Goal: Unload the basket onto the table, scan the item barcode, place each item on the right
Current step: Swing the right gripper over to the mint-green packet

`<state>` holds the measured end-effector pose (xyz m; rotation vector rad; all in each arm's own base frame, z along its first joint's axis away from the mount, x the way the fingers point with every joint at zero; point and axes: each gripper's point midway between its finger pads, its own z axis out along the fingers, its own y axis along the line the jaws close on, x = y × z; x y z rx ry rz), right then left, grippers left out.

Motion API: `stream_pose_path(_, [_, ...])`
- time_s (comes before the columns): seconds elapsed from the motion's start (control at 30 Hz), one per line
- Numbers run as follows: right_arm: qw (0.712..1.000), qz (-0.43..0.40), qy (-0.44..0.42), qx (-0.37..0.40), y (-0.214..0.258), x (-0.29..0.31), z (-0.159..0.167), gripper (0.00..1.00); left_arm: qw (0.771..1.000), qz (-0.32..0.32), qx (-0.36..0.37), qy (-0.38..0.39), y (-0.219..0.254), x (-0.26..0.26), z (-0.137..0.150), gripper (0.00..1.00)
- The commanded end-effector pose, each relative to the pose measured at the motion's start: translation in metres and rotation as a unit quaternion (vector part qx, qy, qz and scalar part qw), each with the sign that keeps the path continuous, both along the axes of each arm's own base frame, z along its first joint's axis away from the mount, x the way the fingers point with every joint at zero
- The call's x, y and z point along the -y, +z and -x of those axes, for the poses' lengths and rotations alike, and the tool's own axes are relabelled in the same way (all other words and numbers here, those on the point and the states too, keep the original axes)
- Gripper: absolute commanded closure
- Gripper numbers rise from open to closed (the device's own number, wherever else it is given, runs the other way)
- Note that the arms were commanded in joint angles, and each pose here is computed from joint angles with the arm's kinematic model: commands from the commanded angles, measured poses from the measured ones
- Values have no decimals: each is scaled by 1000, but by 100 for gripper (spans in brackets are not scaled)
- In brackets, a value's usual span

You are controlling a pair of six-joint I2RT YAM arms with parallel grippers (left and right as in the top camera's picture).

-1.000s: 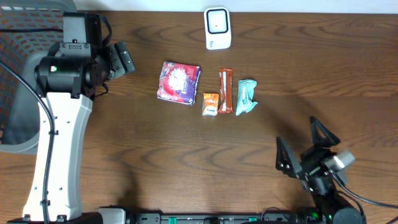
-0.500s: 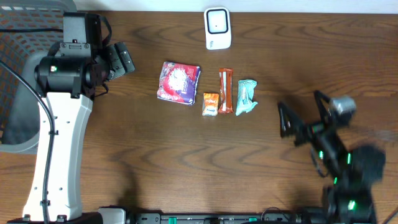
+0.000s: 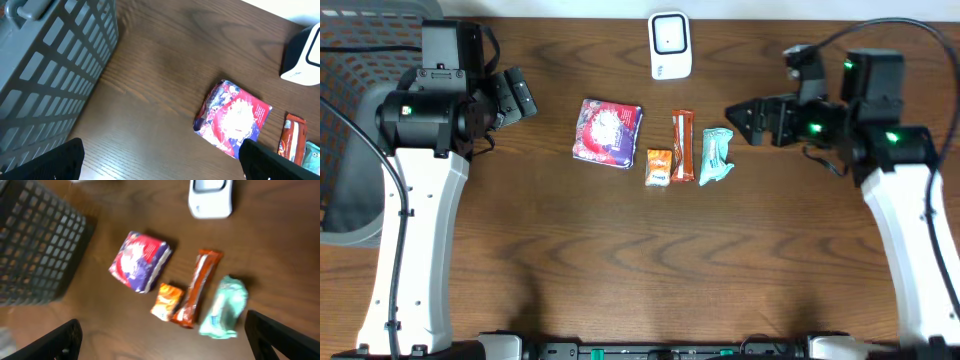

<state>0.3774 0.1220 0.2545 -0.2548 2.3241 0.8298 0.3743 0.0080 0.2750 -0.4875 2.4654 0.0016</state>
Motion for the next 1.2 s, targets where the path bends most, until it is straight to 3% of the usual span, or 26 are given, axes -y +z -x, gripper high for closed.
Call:
stream_pose_path(0.0, [998,-42,11,-39,-11,-14,-8,1,1000,-2,-8,9,-6,-2,1,2])
stream_pose_path(0.3, [992,0,-31,-123,-89,-1,-36,1,1000,-2,-9,9,-6,-2,1,2])
stream_pose_path(0.37, [989,6,-34,-147,-109,0,-38,6,1000,-2,-9,9,-6,-2,1,2])
stream_pose_path(0.47, [981,22,-42,-186,-142,4,-40,24,1000,-2,-8,9,-6,-2,1,2])
stream_pose_path(0.7, [967,30,-40,-251,-196,5,-35,42,1000,-2,-8,9,-6,-2,1,2])
stream_pose_path(1.03, [957,47,-7,-286,-231,5,-20,43,1000,-2,-9,9,-6,-2,1,2])
stream_pose_path(1.17, [957,34,17,-286,-237,-1,-16,49,1000,-2,-8,9,-6,-2,1,2])
